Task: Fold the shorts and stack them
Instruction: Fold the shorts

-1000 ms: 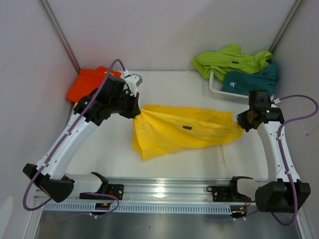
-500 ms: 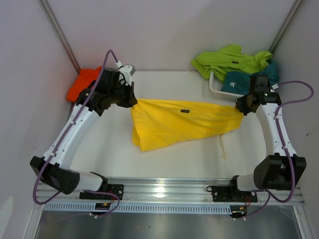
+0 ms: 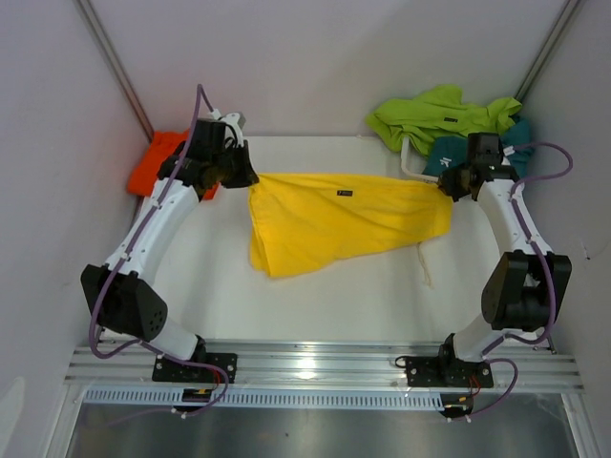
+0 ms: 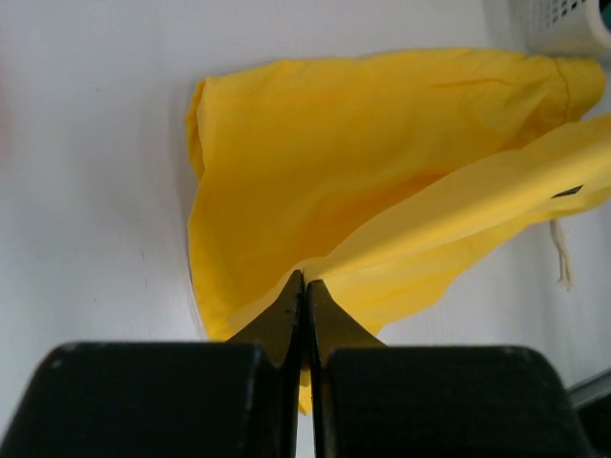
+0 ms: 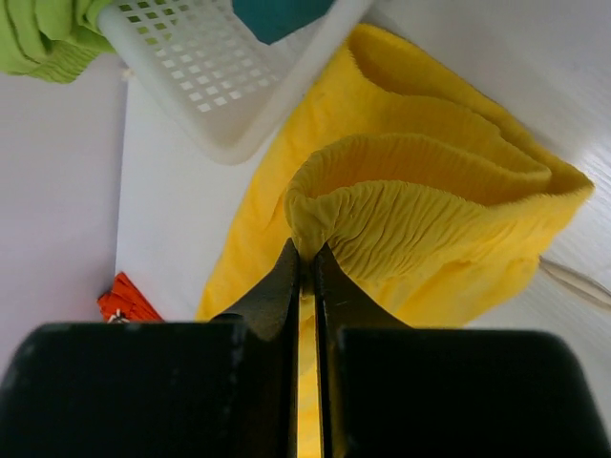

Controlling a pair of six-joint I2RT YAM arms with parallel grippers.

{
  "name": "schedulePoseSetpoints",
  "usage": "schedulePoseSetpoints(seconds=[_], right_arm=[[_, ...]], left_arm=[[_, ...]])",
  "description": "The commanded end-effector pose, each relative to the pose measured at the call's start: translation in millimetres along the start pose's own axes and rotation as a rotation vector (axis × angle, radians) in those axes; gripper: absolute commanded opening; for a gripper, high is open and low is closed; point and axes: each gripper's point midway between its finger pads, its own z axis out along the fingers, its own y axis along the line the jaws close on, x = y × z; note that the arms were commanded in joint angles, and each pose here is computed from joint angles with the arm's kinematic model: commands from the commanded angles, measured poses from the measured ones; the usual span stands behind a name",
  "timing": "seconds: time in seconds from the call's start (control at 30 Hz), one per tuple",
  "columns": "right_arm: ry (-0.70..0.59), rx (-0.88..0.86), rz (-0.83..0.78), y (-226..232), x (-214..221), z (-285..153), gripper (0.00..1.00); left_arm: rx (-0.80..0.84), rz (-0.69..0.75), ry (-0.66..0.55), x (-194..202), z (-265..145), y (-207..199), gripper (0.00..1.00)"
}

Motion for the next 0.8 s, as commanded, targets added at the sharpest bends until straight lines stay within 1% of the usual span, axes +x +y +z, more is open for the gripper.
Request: schedulePoseSetpoints(seconds=[0.0,0.07,0.2,0.23,0.3,0.33,0.4,0.43,0.5,0.53,0.57,0.6,0.63,0.67,0.73,0.77], right_arm=[[-0.094,-0.153,0.018,46.5,-27.5,1.9,0.0],[-0.094,-0.165,0.003,54.6,-29.6,-0.6,0.0],[-0.096,-0.146,-0.011,49.8,-31.3,-14.0,0.0],[-0.104,-0.166,-0.008,50.0,-32.2,-29.2,0.0],[-0.086,-0.164,-0.007,36.8,-22.8,-37.6,0.0],[-0.092,-0.188,0.0,34.6,-21.6,-57.3,0.0],[-0.074,-0.174,-0.003,17.5,-9.7,-67.2,0.0],[-0.078,-0.191,-0.006,12.6,-4.5,-88.6,0.0],[-0.081,-0.171,-0.008,-6.6,4.5,-100.8,0.0],[-0.079,-0.175,-0.003,-19.4,11.8,-118.8,0.0],[-0.088,-0.174,0.0,-26.0,13.1,-128.3,0.0],[-0.072,-0.143,-0.004,-40.6,20.3,-135.9,0.0],[-0.075,-0.14,0.001,-48.6,22.3,-145.4,0.0],[-0.094,-0.168,0.009,-55.3,22.8,-164.5,0.0],[-0.087,-0.143,0.011,-75.5,30.7,-179.6,0.0],[-0.097,-0.18,0.023,-78.4,31.8,-195.7,0.0]], left_arm=[[-0.043,-0.083,-0.155,-35.5,-4.2,17.8,0.0],[-0.036,-0.094,-0.166,-36.2,-2.0,17.8,0.0],[0.003,-0.091,-0.189,-33.3,-13.0,10.2,0.0],[0.03,-0.083,-0.195,-30.2,-21.7,4.8,0.0],[0.057,-0.075,-0.199,-27.5,-33.7,-1.5,0.0],[0.094,-0.064,-0.213,-28.1,-47.4,-10.6,0.0],[0.134,-0.046,-0.207,-21.5,-60.7,-19.9,0.0],[0.16,-0.028,-0.222,-18.8,-74.9,-26.6,0.0],[0.197,-0.01,-0.214,-9.0,-89.1,-35.9,0.0],[0.242,0.013,-0.215,0.3,-101.6,-44.9,0.0],[0.271,0.026,-0.215,5.4,-109.1,-50.6,0.0],[0.317,0.053,-0.241,9.2,-128.1,-60.0,0.0],[0.325,0.054,-0.221,14.8,-126.0,-61.1,0.0],[0.343,0.068,-0.23,24.8,-138.7,-64.5,0.0],[0.37,0.081,-0.233,35.0,-152.7,-69.1,0.0],[0.383,0.091,-0.258,37.5,-166.6,-72.2,0.0]])
